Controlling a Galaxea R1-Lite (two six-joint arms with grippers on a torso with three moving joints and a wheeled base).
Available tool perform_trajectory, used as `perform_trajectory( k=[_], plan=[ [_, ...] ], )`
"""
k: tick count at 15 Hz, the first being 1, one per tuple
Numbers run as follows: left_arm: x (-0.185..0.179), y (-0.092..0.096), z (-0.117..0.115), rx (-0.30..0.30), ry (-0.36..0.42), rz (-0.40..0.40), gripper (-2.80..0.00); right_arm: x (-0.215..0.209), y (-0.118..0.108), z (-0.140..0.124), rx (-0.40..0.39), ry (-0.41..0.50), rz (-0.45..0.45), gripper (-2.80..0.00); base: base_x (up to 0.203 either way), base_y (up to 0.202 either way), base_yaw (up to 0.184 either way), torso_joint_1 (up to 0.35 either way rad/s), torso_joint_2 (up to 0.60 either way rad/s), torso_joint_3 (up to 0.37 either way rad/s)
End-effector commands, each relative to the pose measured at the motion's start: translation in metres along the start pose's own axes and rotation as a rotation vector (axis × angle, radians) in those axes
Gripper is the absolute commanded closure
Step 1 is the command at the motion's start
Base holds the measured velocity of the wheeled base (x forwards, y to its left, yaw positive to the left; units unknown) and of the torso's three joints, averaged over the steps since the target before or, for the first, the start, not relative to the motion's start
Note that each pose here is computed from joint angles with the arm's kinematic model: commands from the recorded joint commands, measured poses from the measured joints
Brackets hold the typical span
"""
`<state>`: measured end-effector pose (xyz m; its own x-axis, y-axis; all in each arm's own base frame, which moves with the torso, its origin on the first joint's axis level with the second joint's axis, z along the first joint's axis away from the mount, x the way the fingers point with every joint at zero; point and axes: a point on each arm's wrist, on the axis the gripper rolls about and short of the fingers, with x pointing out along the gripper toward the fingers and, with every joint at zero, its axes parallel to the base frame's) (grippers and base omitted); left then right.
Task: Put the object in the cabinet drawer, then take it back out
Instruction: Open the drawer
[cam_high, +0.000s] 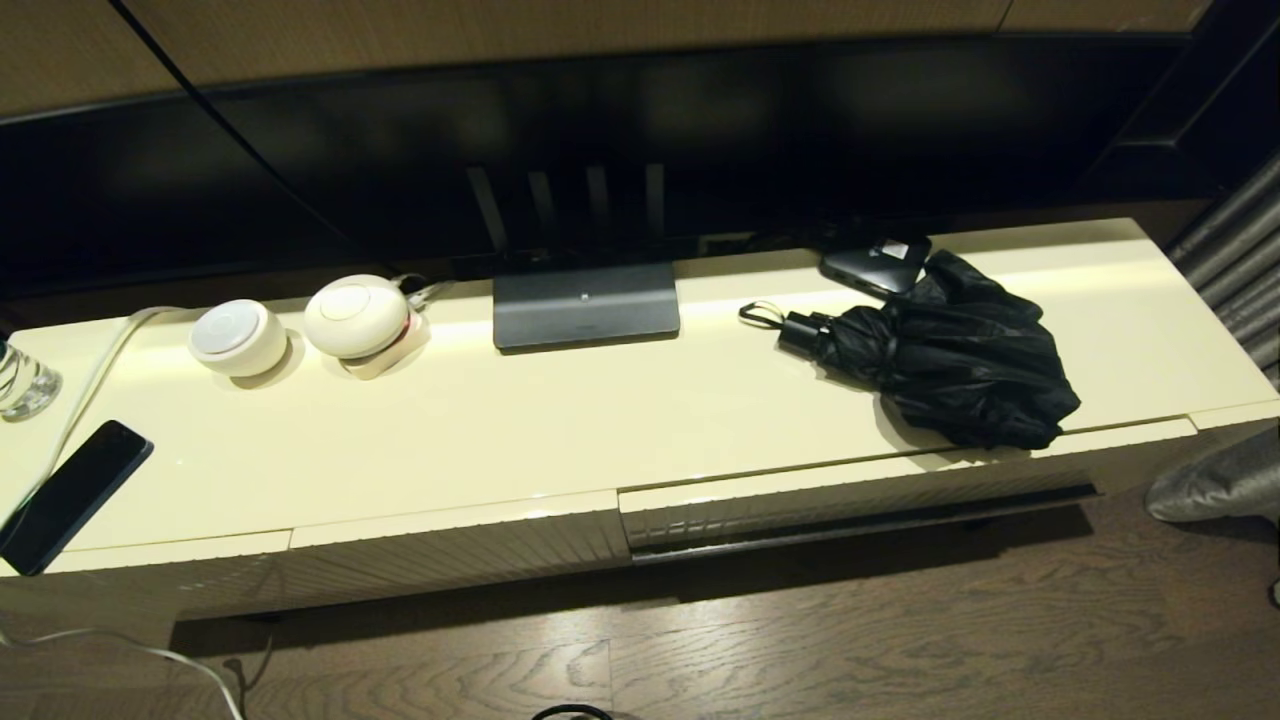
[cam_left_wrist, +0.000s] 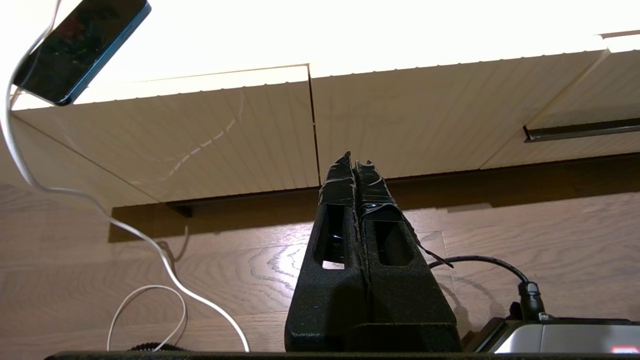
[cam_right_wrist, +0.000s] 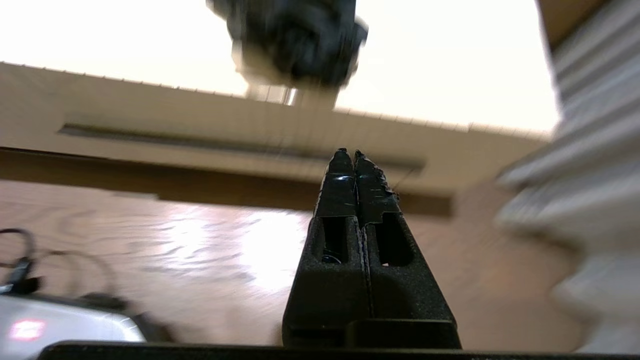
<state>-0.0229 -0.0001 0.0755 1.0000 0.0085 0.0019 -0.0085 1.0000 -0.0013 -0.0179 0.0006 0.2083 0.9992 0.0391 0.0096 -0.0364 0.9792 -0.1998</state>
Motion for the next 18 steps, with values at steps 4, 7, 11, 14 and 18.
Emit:
perform_trajectory(
  k=[4, 7, 11, 14, 18],
  plan=[
    [0.0, 0.0, -0.001, 0.0, 0.003, 0.001, 0.0, 0.063, -0.009, 0.044, -0.452, 0.175, 0.141, 0.0, 0.0, 0.0, 0.0, 0.0, 0.0, 0.0],
    [0.0, 0.0, -0.001, 0.0, 0.003, 0.001, 0.0, 0.09, -0.01, 0.044, -0.685, 0.231, 0.213, 0.0, 0.0, 0.0, 0.0, 0.0, 0.0, 0.0],
    [0.0, 0.0, -0.001, 0.0, 0.003, 0.001, 0.0, 0.115, -0.009, 0.038, -1.015, 0.266, 0.322, 0.0, 0.0, 0.0, 0.0, 0.0, 0.0, 0.0],
    [0.0, 0.0, -0.001, 0.0, 0.004, 0.001, 0.0, 0.134, -0.003, 0.034, -1.121, 0.268, 0.423, 0.0, 0.0, 0.0, 0.0, 0.0, 0.0, 0.0],
    [0.0, 0.0, -0.001, 0.0, 0.005, 0.001, 0.0, 0.159, 0.021, 0.025, -1.169, 0.28, 0.575, 0.0, 0.0, 0.0, 0.0, 0.0, 0.0, 0.0]
  ],
)
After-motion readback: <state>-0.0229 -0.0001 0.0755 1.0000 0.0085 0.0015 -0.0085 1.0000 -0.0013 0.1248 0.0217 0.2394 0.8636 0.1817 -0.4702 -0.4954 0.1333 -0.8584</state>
